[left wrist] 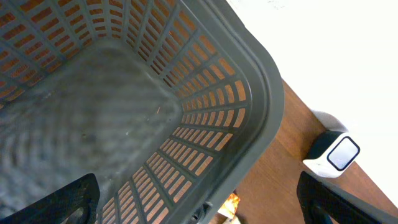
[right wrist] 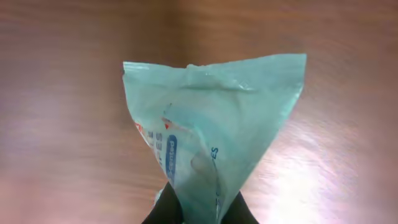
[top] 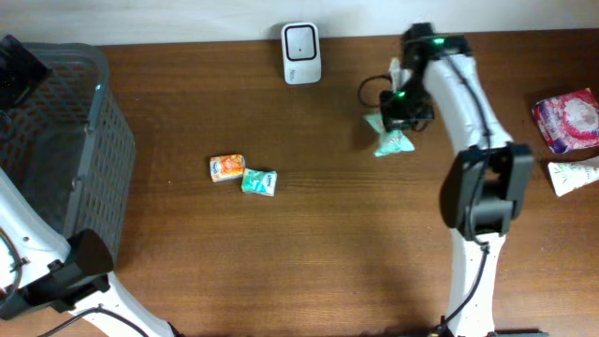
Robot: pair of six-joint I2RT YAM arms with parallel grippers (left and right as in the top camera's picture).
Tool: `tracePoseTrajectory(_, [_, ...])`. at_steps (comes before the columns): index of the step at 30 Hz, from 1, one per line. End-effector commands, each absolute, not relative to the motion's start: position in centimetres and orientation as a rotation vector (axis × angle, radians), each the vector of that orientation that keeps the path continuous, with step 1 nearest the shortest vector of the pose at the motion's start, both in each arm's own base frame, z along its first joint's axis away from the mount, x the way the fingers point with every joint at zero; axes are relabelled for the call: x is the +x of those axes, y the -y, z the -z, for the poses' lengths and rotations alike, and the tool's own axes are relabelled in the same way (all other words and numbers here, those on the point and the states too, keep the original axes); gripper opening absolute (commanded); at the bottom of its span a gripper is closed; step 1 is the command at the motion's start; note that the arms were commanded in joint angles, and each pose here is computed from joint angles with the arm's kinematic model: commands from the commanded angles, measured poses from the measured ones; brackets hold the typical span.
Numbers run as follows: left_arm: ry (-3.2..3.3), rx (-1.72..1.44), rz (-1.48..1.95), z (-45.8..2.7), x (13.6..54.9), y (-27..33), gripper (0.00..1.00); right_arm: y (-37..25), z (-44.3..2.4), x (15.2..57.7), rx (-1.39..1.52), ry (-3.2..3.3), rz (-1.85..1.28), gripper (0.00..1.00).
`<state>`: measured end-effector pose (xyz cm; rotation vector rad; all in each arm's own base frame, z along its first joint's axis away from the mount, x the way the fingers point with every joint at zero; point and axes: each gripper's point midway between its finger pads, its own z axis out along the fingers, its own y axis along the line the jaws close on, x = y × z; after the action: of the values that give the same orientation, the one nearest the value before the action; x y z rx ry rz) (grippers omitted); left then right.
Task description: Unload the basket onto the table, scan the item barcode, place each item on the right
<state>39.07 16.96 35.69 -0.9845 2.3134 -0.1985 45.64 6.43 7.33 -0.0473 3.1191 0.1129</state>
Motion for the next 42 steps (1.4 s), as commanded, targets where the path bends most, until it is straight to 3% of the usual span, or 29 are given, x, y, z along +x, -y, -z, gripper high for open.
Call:
tracePoseTrajectory(1, [-2.295, -0.975, 0.199, -36.4, 38.8, -16.8, 0.99, -2.1, -10.0, 45.9, 0.082, -2.825, 0.908, 0.04])
tracePoseTrajectory(4, [-2.295, -0.975, 0.199, -36.4, 38.8, -16.8, 0.99, -5.6, -5.8, 44.4, -0.095, -2.841, 0.995, 0.04])
tracePoseTrajectory(8, [-2.295, -0.975, 0.199, -36.4, 38.8, -16.8, 0.99, -13.3, -3.5, 43.4, -0.232, -2.891, 0.739, 0.13])
tracePoseTrajectory(9, [-2.295, -0.975, 0.199, -36.4, 38.8, -16.8, 0.99, -14.7, -3.0, 43.2, -0.257, -2.899, 0.693, 0.19])
tracePoseTrajectory(10, [-2.295, -0.975, 0.199, -36.4, 38.8, -16.8, 0.99, -16.3, -2.4, 42.7, -0.298, -2.906, 0.653, 0.35])
tracePoseTrajectory(11, [-2.295, -0.975, 0.199, -36.4, 38.8, -16.8, 0.99, -17.7, -2.2, 42.1, -0.336, -2.909, 0.627, 0.41])
tracePoseTrajectory(14, [-2.295, -0.975, 0.199, -36.4, 38.8, -16.8, 0.99, -21.3, -2.2, 40.5, -0.457, -2.874, 0.612, 0.47])
tracePoseTrajectory(15, [-2.295, -0.975, 0.199, -36.4, 38.8, -16.8, 0.99, -22.4, -2.3, 40.0, -0.5, -2.851, 0.623, 0.37])
tracePoseTrajectory(16, [-2.295, -0.975, 0.199, -36.4, 38.8, -16.8, 0.99, -22.3, -2.8, 40.2, -0.52, -2.797, 0.696, 0.36])
tracePoseTrajectory(19, [-2.295, -0.975, 0.199, -36.4, 38.8, -16.8, 0.99, -19.1, -4.9, 41.3, -0.535, -2.681, 0.956, 0.57])
tracePoseTrajectory(21, [-2.295, -0.975, 0.199, -36.4, 38.8, -16.8, 0.99, -19.6, -5.0, 41.3, -0.489, -2.785, 0.798, 0.58])
tracePoseTrajectory(23, [-2.295, -0.975, 0.199, -36.4, 38.8, -16.8, 0.99, -21.5, -7.3, 42.3, -0.448, -2.887, 0.436, 0.65])
tracePoseTrajectory(24, [-2.295, -0.975, 0.199, -36.4, 38.8, -16.8, 0.99, -23.4, -8.3, 42.3, -0.634, -2.915, 0.19, 0.65])
tracePoseTrajectory(25, [-2.295, -0.975, 0.199, -36.4, 38.8, -16.8, 0.99, -23.8, -8.3, 42.2, -0.706, -2.912, 0.14, 0.65])
tracePoseTrajectory(35, [-2.295, -0.975, 0.199, -36.4, 38.8, -16.8, 0.99, -22.4, -3.6, 40.9, -0.824, -2.645, 0.826, 0.65])
tracePoseTrajectory(39, [-2.295, -0.975, 0.199, -36.4, 38.8, -16.8, 0.99, -20.4, -1.1, 40.7, -0.81, -2.664, 0.87, 0.64])
tracePoseTrajectory(40, [-2.295, -0.975, 0.199, -36.4, 38.8, -16.8, 0.99, -19.9, -0.7, 40.9, -0.796, -2.67, 0.872, 0.51])
tracePoseTrajectory(42, [-2.295, -0.975, 0.199, -36.4, 38.8, -16.8, 0.99, -19.1, -0.3, 41.0, -0.772, -2.699, 0.859, 0.16])
